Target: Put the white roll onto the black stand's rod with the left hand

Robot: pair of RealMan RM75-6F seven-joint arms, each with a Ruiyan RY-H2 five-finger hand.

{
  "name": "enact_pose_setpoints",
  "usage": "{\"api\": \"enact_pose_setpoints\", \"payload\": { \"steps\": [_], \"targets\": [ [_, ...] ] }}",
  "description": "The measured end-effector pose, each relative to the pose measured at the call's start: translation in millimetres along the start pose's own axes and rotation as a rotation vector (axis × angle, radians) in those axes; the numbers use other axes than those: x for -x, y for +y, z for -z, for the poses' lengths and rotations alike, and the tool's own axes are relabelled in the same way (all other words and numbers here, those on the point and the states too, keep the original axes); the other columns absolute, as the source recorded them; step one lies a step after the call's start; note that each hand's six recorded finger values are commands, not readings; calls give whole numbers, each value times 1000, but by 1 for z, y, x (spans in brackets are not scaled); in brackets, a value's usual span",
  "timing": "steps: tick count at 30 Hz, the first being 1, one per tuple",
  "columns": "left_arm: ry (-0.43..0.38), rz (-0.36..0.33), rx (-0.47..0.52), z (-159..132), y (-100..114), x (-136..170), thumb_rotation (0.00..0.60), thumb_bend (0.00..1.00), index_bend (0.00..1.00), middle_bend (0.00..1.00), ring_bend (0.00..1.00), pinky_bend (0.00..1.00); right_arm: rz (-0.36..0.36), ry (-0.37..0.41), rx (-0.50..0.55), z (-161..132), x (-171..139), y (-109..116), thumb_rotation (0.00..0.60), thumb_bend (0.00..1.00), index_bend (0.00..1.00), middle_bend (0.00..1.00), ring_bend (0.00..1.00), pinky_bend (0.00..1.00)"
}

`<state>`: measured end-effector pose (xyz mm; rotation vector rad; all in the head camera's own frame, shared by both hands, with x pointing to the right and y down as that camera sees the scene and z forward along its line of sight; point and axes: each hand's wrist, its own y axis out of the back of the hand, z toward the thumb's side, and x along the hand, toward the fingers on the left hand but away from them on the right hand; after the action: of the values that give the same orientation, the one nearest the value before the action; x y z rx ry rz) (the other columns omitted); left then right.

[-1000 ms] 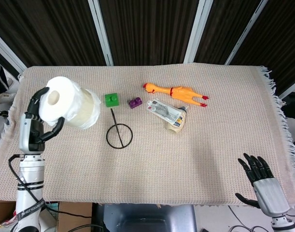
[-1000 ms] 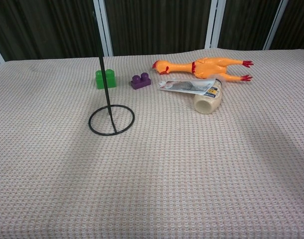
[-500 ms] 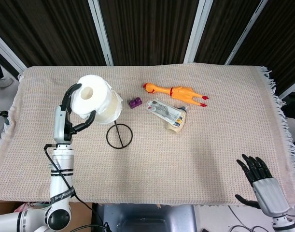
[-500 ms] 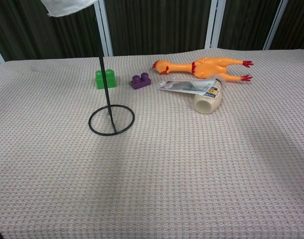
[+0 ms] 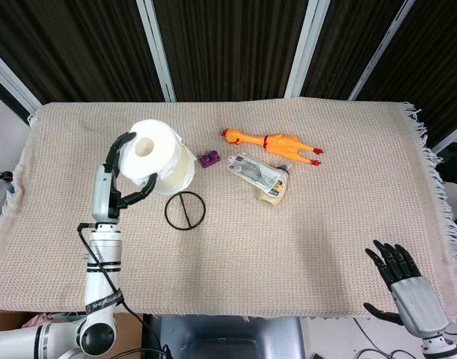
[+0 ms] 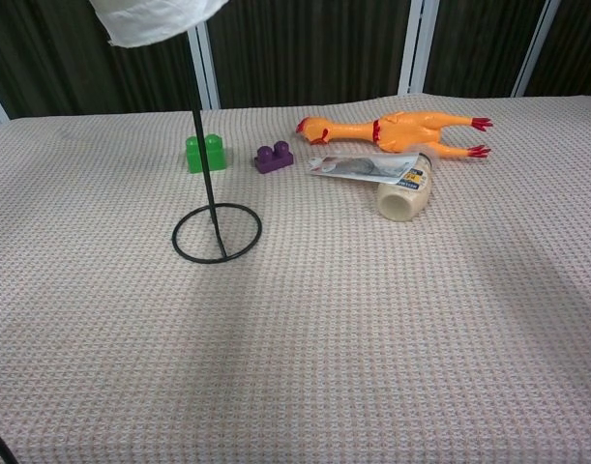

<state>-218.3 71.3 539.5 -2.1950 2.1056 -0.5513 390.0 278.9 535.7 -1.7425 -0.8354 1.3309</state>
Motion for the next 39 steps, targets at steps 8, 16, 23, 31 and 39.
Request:
{"api": "enact_pose_setpoints", "payload": {
  "steps": [8, 16, 23, 31, 39],
  "targets": [
    [7, 12, -18, 5, -10, -1, 600, 821, 683, 871, 926, 1000, 3, 3, 2, 0, -1, 1, 600, 55, 0, 0, 0, 0],
    [-7, 38, -58, 0, -18, 10, 600, 796, 681, 866, 921, 1000, 1, -1, 14, 1, -10, 4, 600, 55, 0, 0, 0, 0],
    [-26, 54, -123, 2, -26, 12, 600, 768, 633, 811, 874, 1000, 6, 0, 21, 1, -11, 6, 600, 55, 0, 0, 0, 0],
    [-35, 89, -177, 6, -29, 14, 600, 477, 187, 380, 308, 557, 9, 0, 25, 2, -12, 7, 600, 55, 0, 0, 0, 0],
    [-17, 168, -204, 12, -29, 13, 600, 407, 0, 50, 0, 66, 9, -1, 27, 2, -12, 8, 600, 55, 0, 0, 0, 0]
  ]
}}
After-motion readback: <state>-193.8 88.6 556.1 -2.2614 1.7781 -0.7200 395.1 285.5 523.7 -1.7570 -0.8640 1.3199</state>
